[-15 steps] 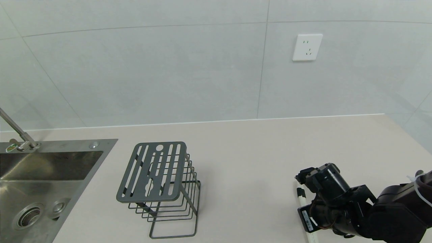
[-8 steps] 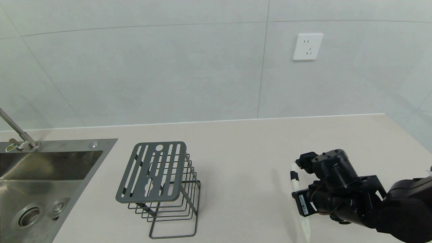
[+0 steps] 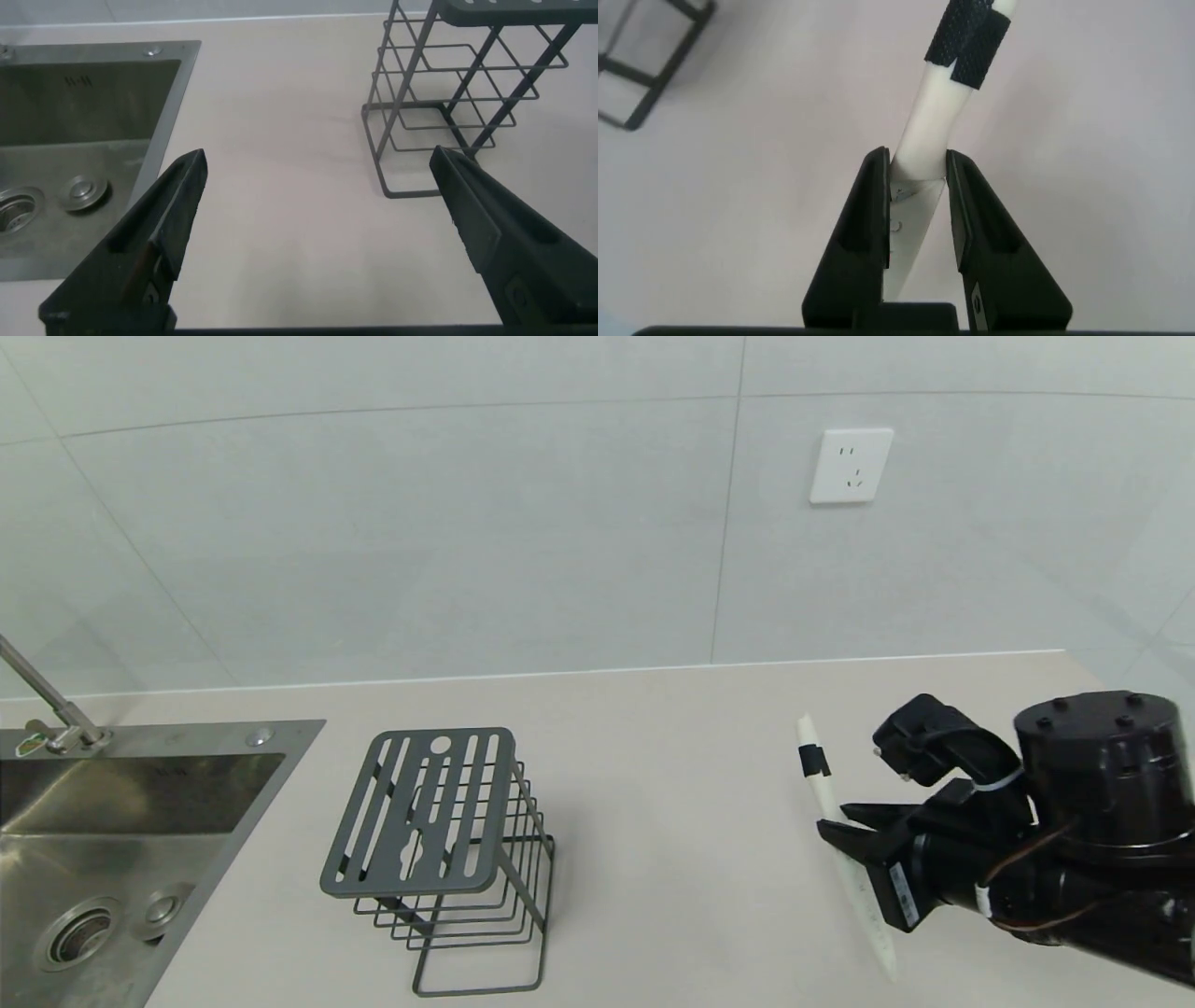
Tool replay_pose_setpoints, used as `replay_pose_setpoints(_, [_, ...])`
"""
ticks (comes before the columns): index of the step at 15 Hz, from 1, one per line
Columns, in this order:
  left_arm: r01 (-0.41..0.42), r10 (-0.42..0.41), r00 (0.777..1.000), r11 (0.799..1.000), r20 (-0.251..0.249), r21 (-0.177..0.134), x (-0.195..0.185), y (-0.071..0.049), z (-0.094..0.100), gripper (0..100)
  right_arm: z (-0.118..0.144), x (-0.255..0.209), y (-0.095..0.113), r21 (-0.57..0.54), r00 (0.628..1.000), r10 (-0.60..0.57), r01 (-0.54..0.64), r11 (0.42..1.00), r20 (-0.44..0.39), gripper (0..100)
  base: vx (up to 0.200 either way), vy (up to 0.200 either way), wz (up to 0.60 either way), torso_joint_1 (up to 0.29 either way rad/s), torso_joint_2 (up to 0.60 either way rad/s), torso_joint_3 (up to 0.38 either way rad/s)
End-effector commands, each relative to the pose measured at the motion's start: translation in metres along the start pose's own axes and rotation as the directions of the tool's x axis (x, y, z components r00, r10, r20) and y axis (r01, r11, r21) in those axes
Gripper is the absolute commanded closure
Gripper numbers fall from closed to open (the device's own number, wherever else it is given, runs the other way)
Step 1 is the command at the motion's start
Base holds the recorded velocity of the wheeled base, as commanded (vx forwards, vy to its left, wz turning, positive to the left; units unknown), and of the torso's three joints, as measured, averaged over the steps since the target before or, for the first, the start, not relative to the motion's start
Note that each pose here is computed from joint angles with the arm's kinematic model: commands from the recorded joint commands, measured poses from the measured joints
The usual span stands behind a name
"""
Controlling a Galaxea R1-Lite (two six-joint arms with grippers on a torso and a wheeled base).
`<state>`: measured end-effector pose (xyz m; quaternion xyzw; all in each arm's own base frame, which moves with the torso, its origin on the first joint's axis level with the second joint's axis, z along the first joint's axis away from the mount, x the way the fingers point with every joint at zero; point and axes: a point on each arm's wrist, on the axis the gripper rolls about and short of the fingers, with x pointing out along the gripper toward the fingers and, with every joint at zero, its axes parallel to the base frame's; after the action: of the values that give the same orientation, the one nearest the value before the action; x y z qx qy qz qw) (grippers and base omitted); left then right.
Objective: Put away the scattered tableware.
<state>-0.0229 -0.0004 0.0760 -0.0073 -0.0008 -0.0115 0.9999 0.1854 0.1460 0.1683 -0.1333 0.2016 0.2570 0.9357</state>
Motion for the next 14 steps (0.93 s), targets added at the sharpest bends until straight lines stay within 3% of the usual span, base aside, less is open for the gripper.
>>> replay_pose_setpoints(1, [0.000, 0.000, 1.000, 1.000, 0.001, -0.001, 0.000, 0.000, 0.000, 0, 0.001, -0.029, -0.004, -0.047, 0.997, 0.010, -0.006, 0.999, 0.075, 100, 0.000, 0.000, 0.00, 0.000, 0.00, 0.000])
replay_pose_setpoints(3, [0.000, 0.000, 1.000, 1.000, 0.012, 0.003, 0.000, 0.000, 0.001, 0, 0.001, -0.038, -0.006, -0.108, 0.995, 0.019, -0.008, 0.994, 0.098, 100, 0.000, 0.000, 0.00, 0.000, 0.00, 0.000])
replay_pose_setpoints(4, [0.005, -0.005, 0.999, 1.000, 0.049, 0.010, 0.000, 0.000, 0.005, 0, -0.001, -0.041, -0.006, -0.137, 0.995, 0.018, -0.005, 0.991, 0.100, 100, 0.000, 0.000, 0.00, 0.000, 0.00, 0.000])
replay_pose_setpoints(6, [0.029, -0.033, 0.970, 0.999, 0.241, 0.020, -0.003, -0.001, 0.024, 0, 0.002, -0.041, -0.006, -0.181, 0.993, 0.022, -0.001, 0.984, 0.114, 100, 0.000, 0.000, 0.00, 0.000, 0.00, 0.000])
replay_pose_setpoints(8, [0.061, -0.065, 0.950, 0.998, 0.306, 0.026, -0.005, -0.002, 0.031, 0, 0.011, -0.041, -0.005, -0.256, 0.983, 0.062, -0.016, 0.967, 0.172, 100, 0.000, 0.000, 0.00, 0.000, 0.00, 0.000])
replay_pose_setpoints(9, [0.089, -0.097, 0.939, 0.995, 0.330, 0.039, -0.007, -0.003, 0.037, 0, 0.011, -0.043, -0.006, -0.334, 0.972, 0.092, -0.015, 0.943, 0.216, 100, 0.000, 0.000, 0.00, 0.000, 0.00, 0.000])
replay_pose_setpoints(10, [0.097, -0.106, 0.934, 0.994, 0.340, 0.044, -0.008, -0.003, 0.040, 0, 0.010, -0.044, -0.006, -0.342, 0.971, 0.097, -0.016, 0.939, 0.219, 100, 0.000, 0.000, 0.00, 0.000, 0.00, 0.000])
replay_pose_setpoints(11, [0.115, -0.131, 0.910, 0.991, 0.393, 0.064, -0.017, -0.005, 0.072, 0, 0.000, -0.052, -0.007, -0.355, 0.966, 0.116, -0.027, 0.935, 0.230, 100, 0.000, 0.000, 0.00, 0.000, 0.00, 0.000])
replay_pose_setpoints(12, [0.124, -0.142, 0.900, 0.990, 0.413, 0.071, -0.018, -0.006, 0.104, 0, -0.008, -0.056, -0.007, -0.360, 0.965, 0.135, -0.046, 0.932, 0.224, 100, 0.000, 0.000, 0.00, 0.000, 0.00, 0.000])
replay_pose_setpoints(14, [0.200, -0.230, 0.896, 0.973, 0.379, 0.117, -0.006, -0.008, 0.135, 0, -0.005, -0.058, -0.006, -0.372, 0.954, 0.176, -0.076, 0.925, 0.242, 100, 0.000, 0.000, 0.00, 0.000, 0.00, 0.000])
